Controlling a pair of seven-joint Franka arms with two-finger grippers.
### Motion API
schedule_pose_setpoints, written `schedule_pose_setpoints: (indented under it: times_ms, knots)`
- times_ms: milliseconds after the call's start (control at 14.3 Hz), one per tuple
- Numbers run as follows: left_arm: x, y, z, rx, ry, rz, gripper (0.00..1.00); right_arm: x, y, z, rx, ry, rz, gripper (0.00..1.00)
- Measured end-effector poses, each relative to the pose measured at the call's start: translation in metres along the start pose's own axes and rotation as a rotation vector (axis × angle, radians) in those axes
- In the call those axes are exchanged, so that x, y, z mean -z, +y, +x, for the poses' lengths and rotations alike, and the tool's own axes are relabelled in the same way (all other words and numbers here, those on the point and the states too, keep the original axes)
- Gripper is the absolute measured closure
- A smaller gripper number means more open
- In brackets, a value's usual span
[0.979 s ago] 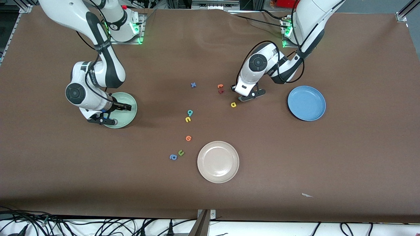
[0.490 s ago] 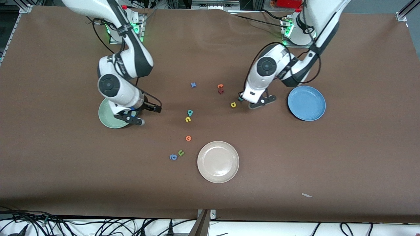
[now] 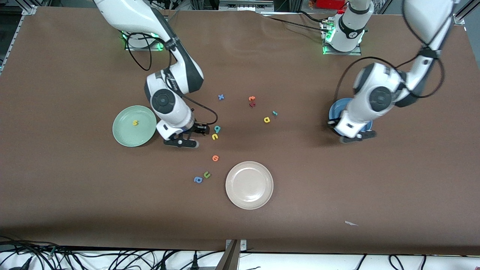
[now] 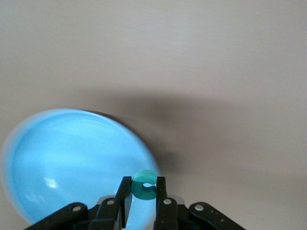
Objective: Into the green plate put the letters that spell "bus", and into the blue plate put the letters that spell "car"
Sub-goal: 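Release the c on the blue plate while the right gripper grasps the yellow u, then place the yellow u on the green plate with the right gripper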
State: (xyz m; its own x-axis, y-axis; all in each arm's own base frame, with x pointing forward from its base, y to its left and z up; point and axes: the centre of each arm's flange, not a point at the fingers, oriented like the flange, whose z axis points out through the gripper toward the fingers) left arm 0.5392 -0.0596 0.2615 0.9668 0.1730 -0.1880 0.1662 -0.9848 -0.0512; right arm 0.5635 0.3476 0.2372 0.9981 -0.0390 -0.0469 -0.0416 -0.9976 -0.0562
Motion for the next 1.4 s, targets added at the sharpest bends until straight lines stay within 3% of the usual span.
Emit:
schedule_pose_setpoints:
  times_ms: [140, 280, 490, 630, 700, 840, 1119, 1189, 1399]
  knots:
    - [0.002, -0.066, 0.01, -0.048, -0.028, -0.007, 0.76, -0.015, -0.022, -0.002, 0.041, 0.001, -0.004, 0.17]
    - [-0.002, -0.104, 0.01, -0.065, -0.047, -0.017, 0.76, -0.031, -0.036, -0.006, 0.064, 0.007, -0.006, 0.26]
    - [-0.018, -0.106, -0.001, -0.077, -0.084, -0.017, 0.76, -0.051, -0.05, -0.014, 0.088, 0.021, -0.005, 0.35]
    - [-0.027, -0.1, -0.008, -0.091, -0.106, -0.017, 0.76, -0.057, -0.051, -0.015, 0.091, 0.02, -0.007, 0.48]
    - [-0.032, -0.099, -0.009, -0.094, -0.113, -0.019, 0.76, -0.057, -0.051, -0.015, 0.09, 0.021, -0.008, 0.48]
    - [-0.038, -0.097, -0.009, -0.096, -0.118, -0.028, 0.76, -0.057, -0.05, -0.014, 0.089, 0.022, -0.008, 0.58]
    - [-0.052, -0.093, -0.009, -0.093, -0.141, -0.045, 0.75, -0.063, -0.049, -0.014, 0.089, 0.021, -0.011, 0.59]
    - [-0.055, -0.092, -0.009, -0.09, -0.147, -0.048, 0.71, -0.063, -0.049, -0.014, 0.089, 0.022, -0.01, 0.59]
    - [-0.059, -0.09, -0.009, -0.08, -0.149, -0.052, 0.44, -0.063, -0.049, -0.014, 0.089, 0.023, -0.011, 0.63]
